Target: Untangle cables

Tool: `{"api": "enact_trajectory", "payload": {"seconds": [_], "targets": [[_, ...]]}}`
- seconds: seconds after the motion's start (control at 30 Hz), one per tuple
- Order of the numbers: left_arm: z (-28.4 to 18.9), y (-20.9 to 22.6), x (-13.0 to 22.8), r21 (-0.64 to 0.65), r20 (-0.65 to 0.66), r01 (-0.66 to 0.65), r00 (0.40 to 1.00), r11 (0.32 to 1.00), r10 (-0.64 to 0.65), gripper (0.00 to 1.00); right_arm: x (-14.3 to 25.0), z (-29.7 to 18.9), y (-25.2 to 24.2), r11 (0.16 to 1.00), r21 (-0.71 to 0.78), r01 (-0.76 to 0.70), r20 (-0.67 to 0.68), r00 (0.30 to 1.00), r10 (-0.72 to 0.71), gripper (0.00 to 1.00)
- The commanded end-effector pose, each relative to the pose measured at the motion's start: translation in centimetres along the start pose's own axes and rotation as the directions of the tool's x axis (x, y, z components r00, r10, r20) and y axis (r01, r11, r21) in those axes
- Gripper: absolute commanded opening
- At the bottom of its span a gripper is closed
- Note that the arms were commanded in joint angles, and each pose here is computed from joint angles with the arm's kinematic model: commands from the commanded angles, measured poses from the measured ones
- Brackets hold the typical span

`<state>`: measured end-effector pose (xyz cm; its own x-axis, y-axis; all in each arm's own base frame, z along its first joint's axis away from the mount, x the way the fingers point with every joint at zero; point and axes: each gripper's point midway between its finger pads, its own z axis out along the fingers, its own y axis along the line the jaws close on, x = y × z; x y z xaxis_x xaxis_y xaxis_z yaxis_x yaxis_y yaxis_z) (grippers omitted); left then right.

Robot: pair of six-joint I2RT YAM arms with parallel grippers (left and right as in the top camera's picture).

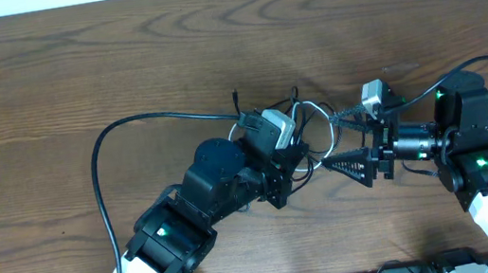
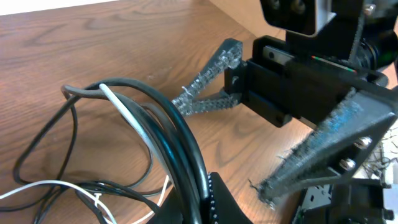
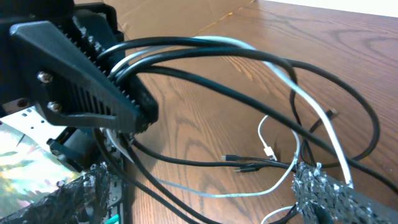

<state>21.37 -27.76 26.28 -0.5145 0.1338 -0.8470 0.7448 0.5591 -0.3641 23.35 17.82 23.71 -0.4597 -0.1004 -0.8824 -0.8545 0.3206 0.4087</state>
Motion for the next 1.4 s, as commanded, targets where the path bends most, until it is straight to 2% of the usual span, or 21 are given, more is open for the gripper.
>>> {"api": "enact_trajectory", "payload": {"seconds": [0.0,0.03,0.1,0.2,0.3,0.37,0.5,0.6,0.73,0.97,1.07,1.23,1.37], "targets": [[-0.4,-0.9,-1.1,0.038,0.018,-0.009,1.0,0.999,0.008,0.16,0.2,0.2,-0.1,1.0,0.006,0.019,-0.006,1.0,-0.019,0.9],[-0.4,-0.9,-1.1,0.038,0.019,-0.009,1.0,0.999,0.009,0.17,0.2,0.2,-0.3,1.0,0.015,0.018,-0.008,1.0,-0.018,0.9],[-0.4,-0.8,-1.1,0.033,0.02,-0.009,1.0,0.999,0.009,0.32,0.2,0.2,-0.4,1.0,0.024,0.015,-0.01,1.0,-0.014,0.89],[-0.4,-0.6,-1.2,0.02,0.023,-0.009,1.0,1.0,0.008,0.46,0.2,0.2,-0.4,1.0,0.024,0.015,-0.01,1.0,-0.014,0.89],[-0.4,0.5,-1.1,-0.039,0.024,-0.003,1.0,0.999,0.004,0.52,0.2,0.2,-0.4,1.0,0.024,0.014,-0.01,1.0,-0.014,0.89],[-0.5,1.7,-1.0,-0.109,0.025,0.003,1.0,0.994,0.0,0.63,0.2,0.2,-0.4,1.0,0.024,0.013,-0.011,1.0,-0.012,0.89],[-1.3,5.2,-0.4,-0.306,0.022,0.013,1.0,0.952,-0.007,0.64,0.3,0.2,-0.4,1.0,0.025,0.007,-0.013,1.0,-0.007,0.89],[-2.7,8.5,0.4,-0.49,0.003,0.008,1.0,0.872,-0.007,0.64,0.3,0.2,-0.5,1.0,0.027,0.007,-0.013,1.0,-0.007,0.89],[-3.9,10.4,1.4,-0.593,-0.031,-0.01,0.999,0.805,-0.011,0.64,0.3,0.2,-0.5,1.0,0.027,0.007,-0.014,1.0,-0.007,0.89],[-4.3,10.6,3.6,-0.6,-0.114,-0.03,0.992,0.8,-0.048,0.64,0.4,0.2,-0.5,1.0,0.031,0.006,-0.015,1.0,-0.006,0.89],[-4.2,10.0,5.4,-0.562,-0.188,-0.04,0.979,0.826,-0.08,0.72,0.4,0.2,-0.6,0.999,0.035,0.004,-0.016,1.0,-0.004,0.9],[-4.7,9.1,8.5,-0.515,-0.308,-0.043,0.941,0.856,-0.138,0.73,0.5,0.2,-0.9,0.999,0.053,0.004,-0.02,1.0,-0.003,0.91],[-5.0,9.1,9.3,-0.535,-0.312,-0.004,0.93,0.845,-0.194,0.77,0.5,0.1,-1.1,0.998,0.065,0.004,-0.022,1.0,-0.003,0.92]]}}
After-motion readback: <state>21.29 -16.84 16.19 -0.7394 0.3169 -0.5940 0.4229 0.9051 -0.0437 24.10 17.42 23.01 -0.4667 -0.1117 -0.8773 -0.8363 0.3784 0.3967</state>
